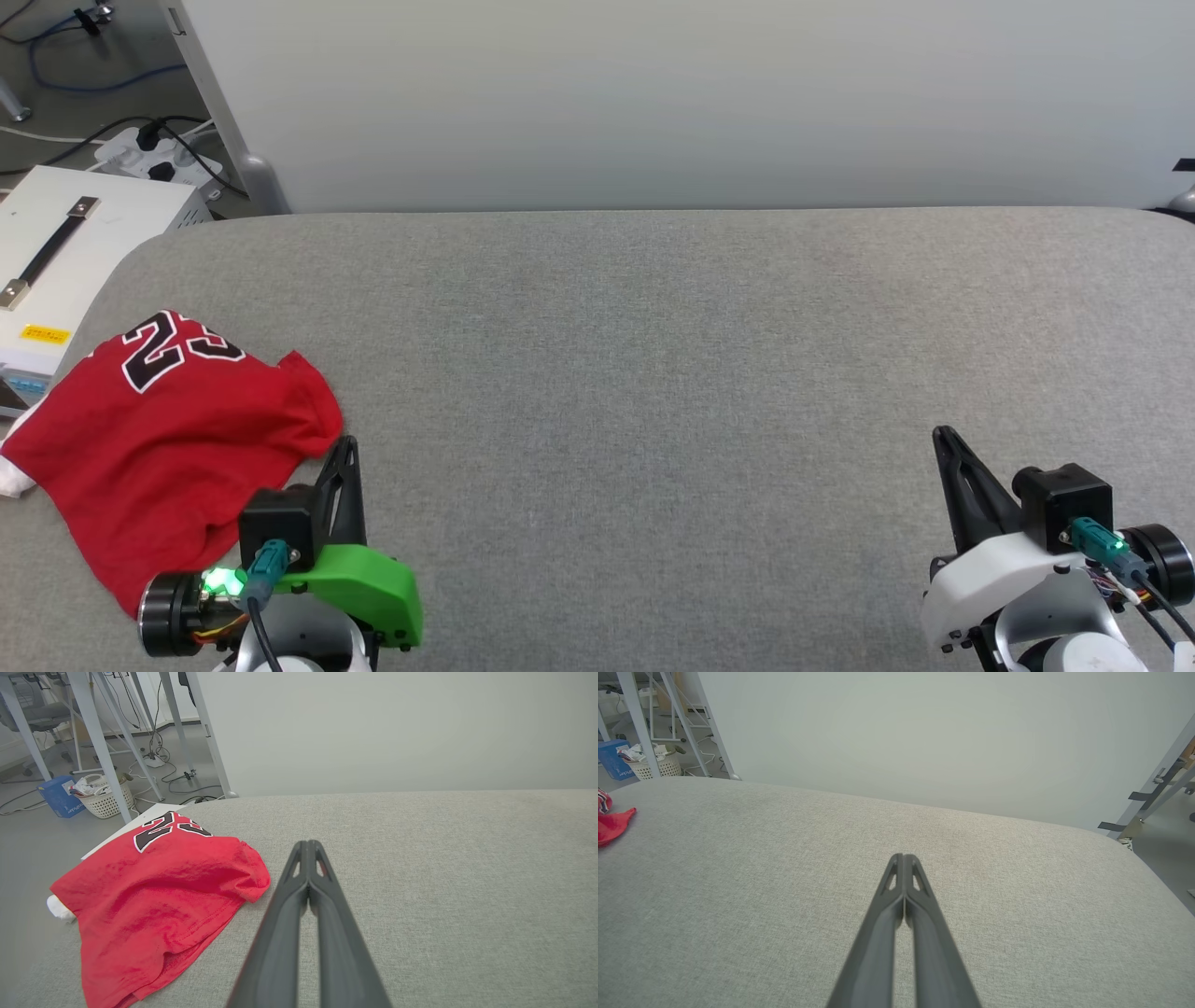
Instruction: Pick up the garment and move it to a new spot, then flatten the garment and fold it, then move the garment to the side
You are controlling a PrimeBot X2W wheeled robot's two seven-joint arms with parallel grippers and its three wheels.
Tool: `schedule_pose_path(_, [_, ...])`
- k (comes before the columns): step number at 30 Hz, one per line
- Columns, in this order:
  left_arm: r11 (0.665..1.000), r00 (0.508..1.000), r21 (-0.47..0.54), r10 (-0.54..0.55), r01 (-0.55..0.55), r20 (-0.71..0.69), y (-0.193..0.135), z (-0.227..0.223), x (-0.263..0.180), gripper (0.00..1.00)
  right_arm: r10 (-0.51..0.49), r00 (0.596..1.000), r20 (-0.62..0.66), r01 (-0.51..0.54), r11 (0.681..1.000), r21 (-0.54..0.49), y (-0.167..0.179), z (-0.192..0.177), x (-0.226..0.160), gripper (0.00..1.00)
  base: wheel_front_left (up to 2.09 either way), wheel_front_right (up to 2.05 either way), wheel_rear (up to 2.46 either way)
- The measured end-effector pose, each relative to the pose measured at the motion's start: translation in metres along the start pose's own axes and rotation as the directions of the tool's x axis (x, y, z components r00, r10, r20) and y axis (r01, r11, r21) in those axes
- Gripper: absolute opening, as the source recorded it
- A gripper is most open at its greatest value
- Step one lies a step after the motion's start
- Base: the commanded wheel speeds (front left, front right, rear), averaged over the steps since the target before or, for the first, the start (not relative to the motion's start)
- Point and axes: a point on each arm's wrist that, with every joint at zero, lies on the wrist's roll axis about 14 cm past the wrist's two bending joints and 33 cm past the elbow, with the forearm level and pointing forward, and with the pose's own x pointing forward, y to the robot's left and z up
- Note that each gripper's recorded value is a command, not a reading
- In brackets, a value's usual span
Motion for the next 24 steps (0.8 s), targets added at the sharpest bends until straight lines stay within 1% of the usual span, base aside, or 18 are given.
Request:
schedule_pose_path(15, [1.000,1.000,0.000,0.000,0.000,0.000,0.0000,0.0000,0.0000,0.00,0.000,1.000,0.000,0.000,1.000,0.000,0.0000,0.0000,0.0000,0.00,0.00,0.00,0.00])
schedule_pose_path(16, [1.000,1.000,0.000,0.000,0.000,0.000,0.0000,-0.0001,0.0000,1.00,0.000,1.000,0.000,0.000,1.000,0.000,0.0000,-0.0001,0.0000,1.00,0.00,0.00,0.00])
schedule_pose_path(24, [1.000,1.000,0.000,0.001,-0.001,-0.001,0.0002,-0.0006,-0.0001,1.00,-0.004,1.000,0.001,0.004,1.000,0.005,-0.0012,-0.0002,-0.0001,1.00,0.00,0.00,0.00])
